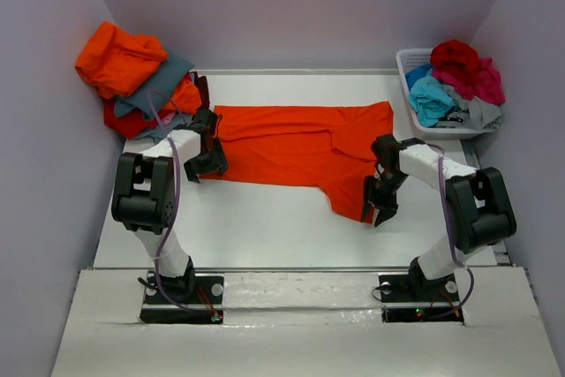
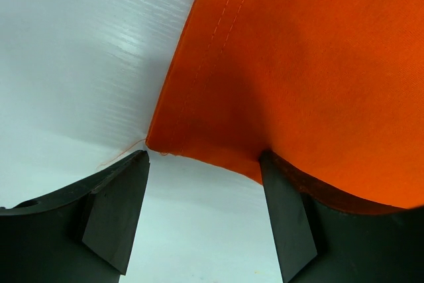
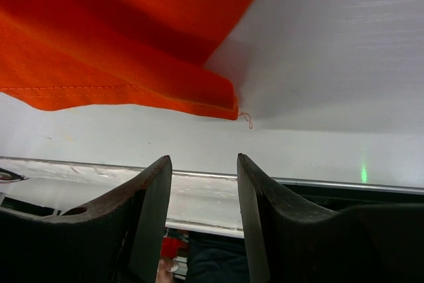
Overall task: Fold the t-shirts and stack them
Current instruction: Fold the tshirt
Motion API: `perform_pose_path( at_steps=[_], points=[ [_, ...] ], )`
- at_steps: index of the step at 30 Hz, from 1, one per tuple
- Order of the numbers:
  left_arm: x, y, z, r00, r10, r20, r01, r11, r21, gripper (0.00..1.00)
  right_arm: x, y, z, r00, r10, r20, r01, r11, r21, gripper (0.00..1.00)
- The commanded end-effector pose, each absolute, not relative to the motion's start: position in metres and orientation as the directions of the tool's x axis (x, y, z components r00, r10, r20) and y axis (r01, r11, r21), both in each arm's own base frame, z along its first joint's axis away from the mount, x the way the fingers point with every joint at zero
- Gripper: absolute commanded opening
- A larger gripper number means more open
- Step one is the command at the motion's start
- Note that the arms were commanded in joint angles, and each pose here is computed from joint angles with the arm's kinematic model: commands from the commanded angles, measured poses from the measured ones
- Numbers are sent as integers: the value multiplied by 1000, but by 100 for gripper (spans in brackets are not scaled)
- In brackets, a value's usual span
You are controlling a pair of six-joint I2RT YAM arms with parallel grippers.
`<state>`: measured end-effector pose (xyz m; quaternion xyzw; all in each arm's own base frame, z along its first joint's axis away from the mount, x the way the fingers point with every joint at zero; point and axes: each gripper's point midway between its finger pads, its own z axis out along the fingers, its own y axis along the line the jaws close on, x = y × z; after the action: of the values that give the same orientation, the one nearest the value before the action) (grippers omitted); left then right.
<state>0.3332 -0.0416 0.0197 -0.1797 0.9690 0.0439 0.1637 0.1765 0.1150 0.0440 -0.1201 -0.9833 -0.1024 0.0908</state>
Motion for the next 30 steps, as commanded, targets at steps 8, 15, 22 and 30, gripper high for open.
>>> perform_pose_path(
  at_steps=[8,15,22,30],
  points=[
    [341,-30,20,-869,-357,-343,-389,921,29,80,188,124,28,-961,215,176,251,942,221,50],
    [345,-26,19,-865,-365,-345,-401,915,35,77,186,126,26,-956,232,181,270,935,230,43],
    [346,-28,14,-868,-369,-332,-400,916,31,61,185,127,24,-954,236,184,275,933,231,33],
    [347,-28,12,-871,-365,-328,-395,918,29,41,187,125,25,-955,233,183,271,937,220,33]
  ],
)
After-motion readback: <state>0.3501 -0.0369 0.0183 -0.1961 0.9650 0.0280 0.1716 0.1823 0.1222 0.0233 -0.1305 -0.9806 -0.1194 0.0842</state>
